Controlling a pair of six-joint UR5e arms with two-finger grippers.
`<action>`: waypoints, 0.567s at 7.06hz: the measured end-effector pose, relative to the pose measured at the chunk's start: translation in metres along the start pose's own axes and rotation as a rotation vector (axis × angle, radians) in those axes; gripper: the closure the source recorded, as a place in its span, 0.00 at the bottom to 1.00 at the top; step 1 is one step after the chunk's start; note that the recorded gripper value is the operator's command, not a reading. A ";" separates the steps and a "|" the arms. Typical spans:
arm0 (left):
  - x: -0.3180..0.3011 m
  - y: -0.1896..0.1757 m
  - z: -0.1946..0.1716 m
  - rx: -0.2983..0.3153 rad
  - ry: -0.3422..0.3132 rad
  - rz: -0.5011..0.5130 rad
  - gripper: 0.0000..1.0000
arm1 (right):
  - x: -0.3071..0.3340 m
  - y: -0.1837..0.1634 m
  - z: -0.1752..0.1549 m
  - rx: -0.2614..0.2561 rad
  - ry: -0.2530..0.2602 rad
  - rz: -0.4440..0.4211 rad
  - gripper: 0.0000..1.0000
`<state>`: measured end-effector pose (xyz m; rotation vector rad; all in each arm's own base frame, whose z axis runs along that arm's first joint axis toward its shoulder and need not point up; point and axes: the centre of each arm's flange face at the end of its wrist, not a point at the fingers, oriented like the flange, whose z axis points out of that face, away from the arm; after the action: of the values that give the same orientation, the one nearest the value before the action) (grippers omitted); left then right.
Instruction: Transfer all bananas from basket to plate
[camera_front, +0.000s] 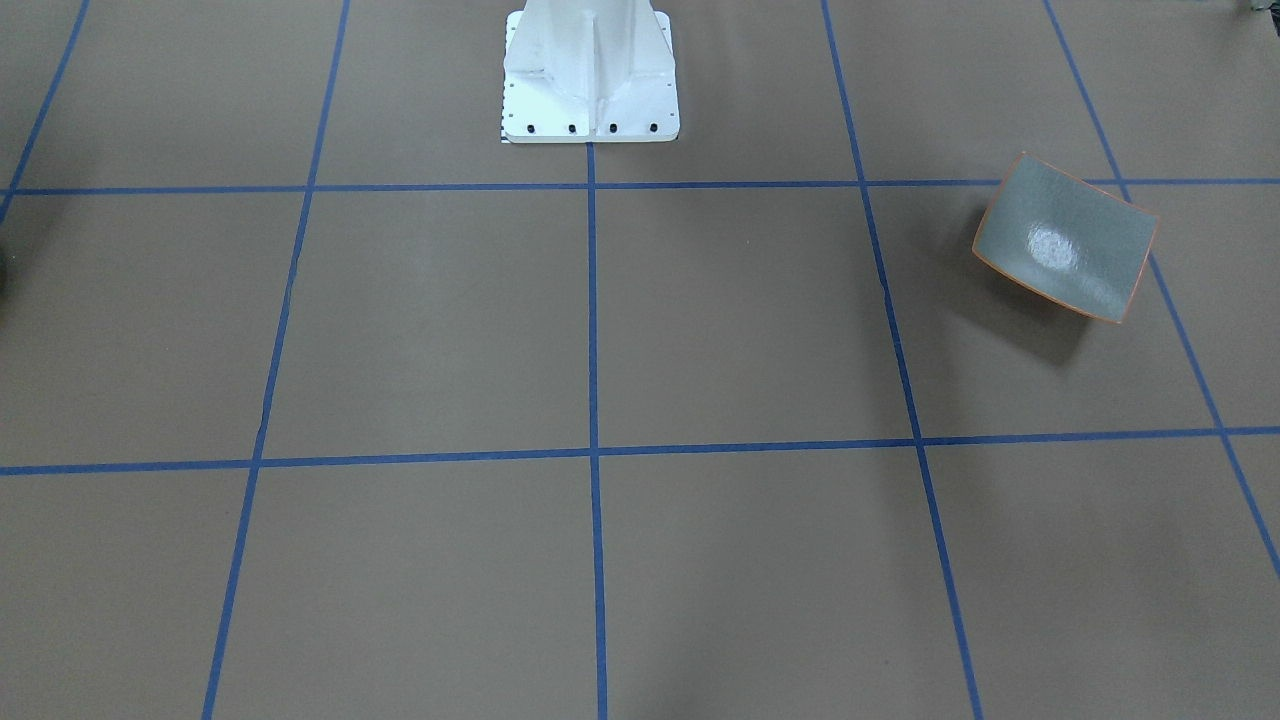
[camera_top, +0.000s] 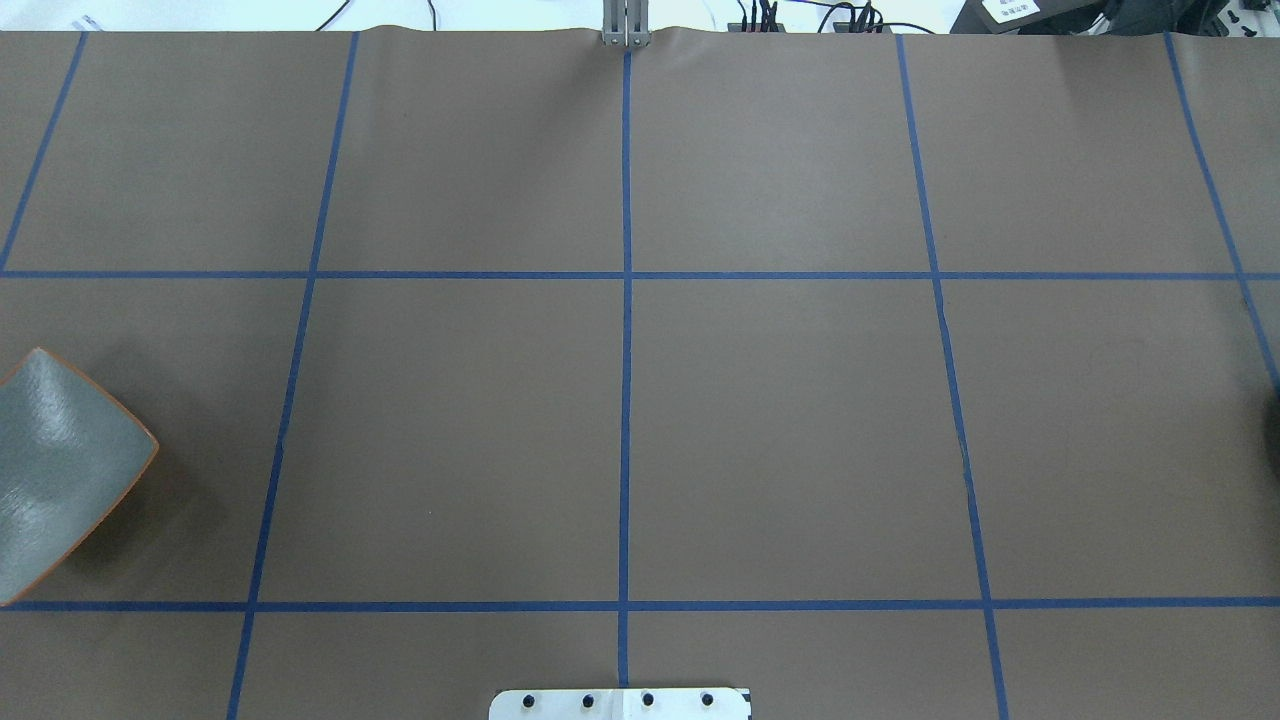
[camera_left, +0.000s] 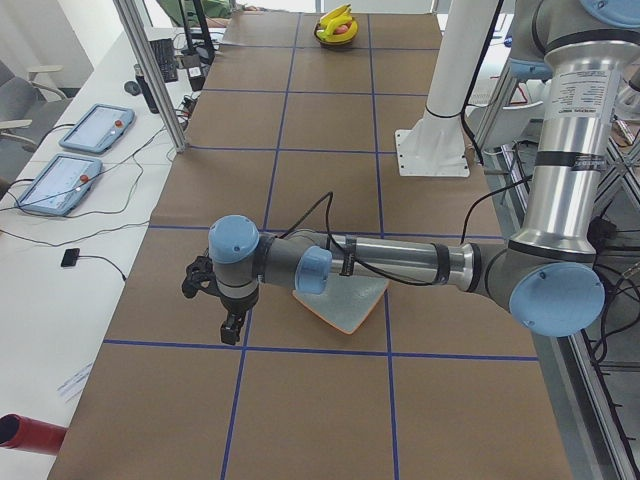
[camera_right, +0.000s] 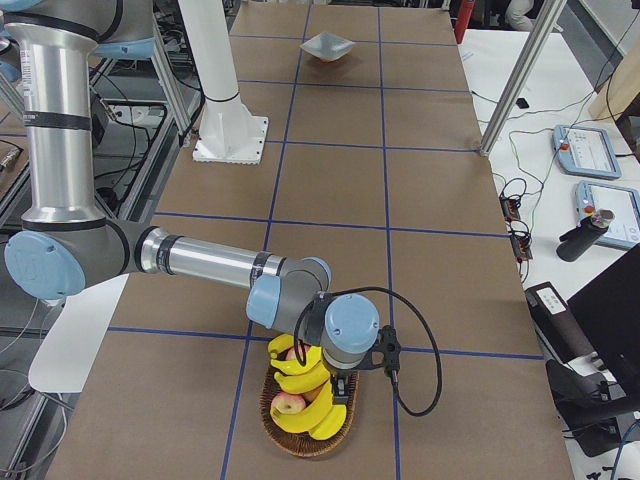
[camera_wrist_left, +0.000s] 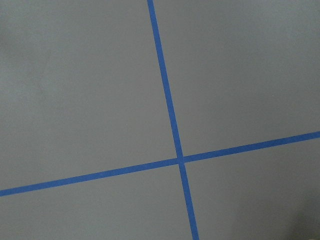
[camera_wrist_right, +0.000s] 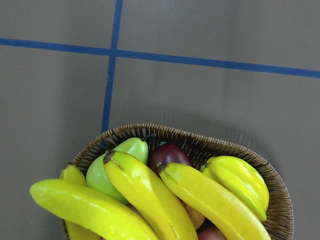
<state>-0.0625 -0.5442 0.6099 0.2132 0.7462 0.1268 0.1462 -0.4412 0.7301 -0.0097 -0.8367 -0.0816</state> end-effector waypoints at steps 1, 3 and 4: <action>0.000 0.000 0.000 0.001 0.000 0.002 0.00 | 0.013 0.003 0.010 -0.016 -0.014 -0.043 0.00; 0.001 0.000 -0.001 0.003 0.002 0.005 0.00 | 0.029 0.008 0.027 -0.072 0.012 -0.147 0.00; 0.001 -0.001 -0.001 0.004 0.003 0.005 0.00 | 0.038 0.003 0.033 -0.115 0.046 -0.203 0.00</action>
<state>-0.0623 -0.5443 0.6079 0.2188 0.7489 0.1307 0.1471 -0.4392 0.7808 -0.0305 -0.7839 -0.3199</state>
